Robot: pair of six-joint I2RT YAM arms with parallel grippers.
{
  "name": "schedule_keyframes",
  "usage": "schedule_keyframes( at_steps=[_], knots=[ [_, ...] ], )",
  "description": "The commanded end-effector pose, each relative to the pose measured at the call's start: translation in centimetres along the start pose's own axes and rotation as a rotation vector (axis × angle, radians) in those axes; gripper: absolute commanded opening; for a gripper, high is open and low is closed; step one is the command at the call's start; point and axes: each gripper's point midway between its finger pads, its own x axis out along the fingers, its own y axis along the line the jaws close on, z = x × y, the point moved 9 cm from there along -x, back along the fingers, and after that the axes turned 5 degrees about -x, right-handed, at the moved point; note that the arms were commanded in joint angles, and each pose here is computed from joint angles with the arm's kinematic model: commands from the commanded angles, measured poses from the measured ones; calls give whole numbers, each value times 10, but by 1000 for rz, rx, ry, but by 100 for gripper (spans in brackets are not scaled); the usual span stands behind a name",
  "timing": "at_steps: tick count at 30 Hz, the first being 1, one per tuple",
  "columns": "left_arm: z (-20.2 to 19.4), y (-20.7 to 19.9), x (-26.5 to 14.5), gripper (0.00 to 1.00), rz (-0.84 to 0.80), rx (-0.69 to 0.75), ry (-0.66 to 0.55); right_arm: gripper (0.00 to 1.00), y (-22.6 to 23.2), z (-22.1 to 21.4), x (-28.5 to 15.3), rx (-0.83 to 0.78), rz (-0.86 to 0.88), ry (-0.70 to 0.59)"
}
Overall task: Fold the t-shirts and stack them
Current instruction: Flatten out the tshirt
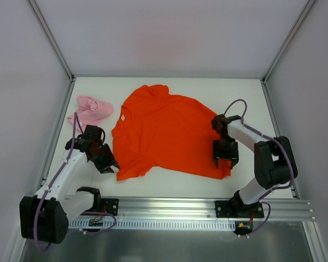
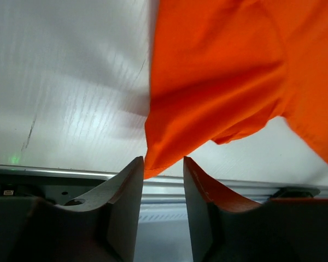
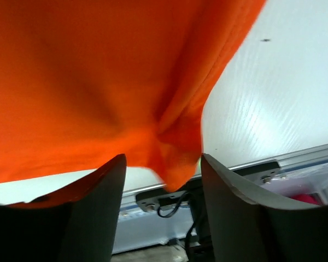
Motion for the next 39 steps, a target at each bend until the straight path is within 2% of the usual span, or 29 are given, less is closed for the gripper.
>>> schedule_keyframes(
  at_steps=[1,3,5,8,10,11,13,17,19,22,25,26,28,29,32,39],
  knots=[
    [5,-8,-28,37,-38,-15,-159,64,-5,-2,-22,37,6,-126],
    [7,-7,-39,40,-37,2,-220,74,-8,-5,-32,48,22,-178],
    [4,-3,-47,41,-20,5,-249,89,-12,-8,-43,59,27,-234],
    [5,-6,-66,39,-80,34,-341,100,-17,-8,-59,83,35,-320],
    [7,-14,-76,36,-144,65,-368,100,-21,-9,-74,103,56,-408],
    [12,-23,-80,31,-191,86,-389,100,-22,-5,-84,108,70,-466],
    [19,-38,-94,27,-250,138,-405,100,-24,-3,-96,106,95,-527],
    [48,-91,-117,15,-373,324,-470,100,-24,22,-120,51,134,-641],
    [59,-111,-119,14,-382,365,-470,98,-29,39,-118,66,150,-630],
    [77,-150,-107,18,-395,440,-423,85,-39,66,-120,93,211,-691],
    [94,-194,-81,19,-400,498,-366,52,-45,100,-116,85,300,-686],
    [96,-202,-77,19,-406,506,-359,50,-48,107,-115,85,309,-679],
    [94,-222,-66,16,-419,541,-341,51,-57,125,-123,81,307,-695],
    [99,-234,-56,12,-410,559,-335,53,-57,136,-113,71,310,-644],
    [102,-262,-34,6,-409,607,-306,57,-67,159,-110,90,305,-627],
    [112,-304,12,19,-430,637,-258,57,-97,190,-88,193,360,-585]
  ],
)
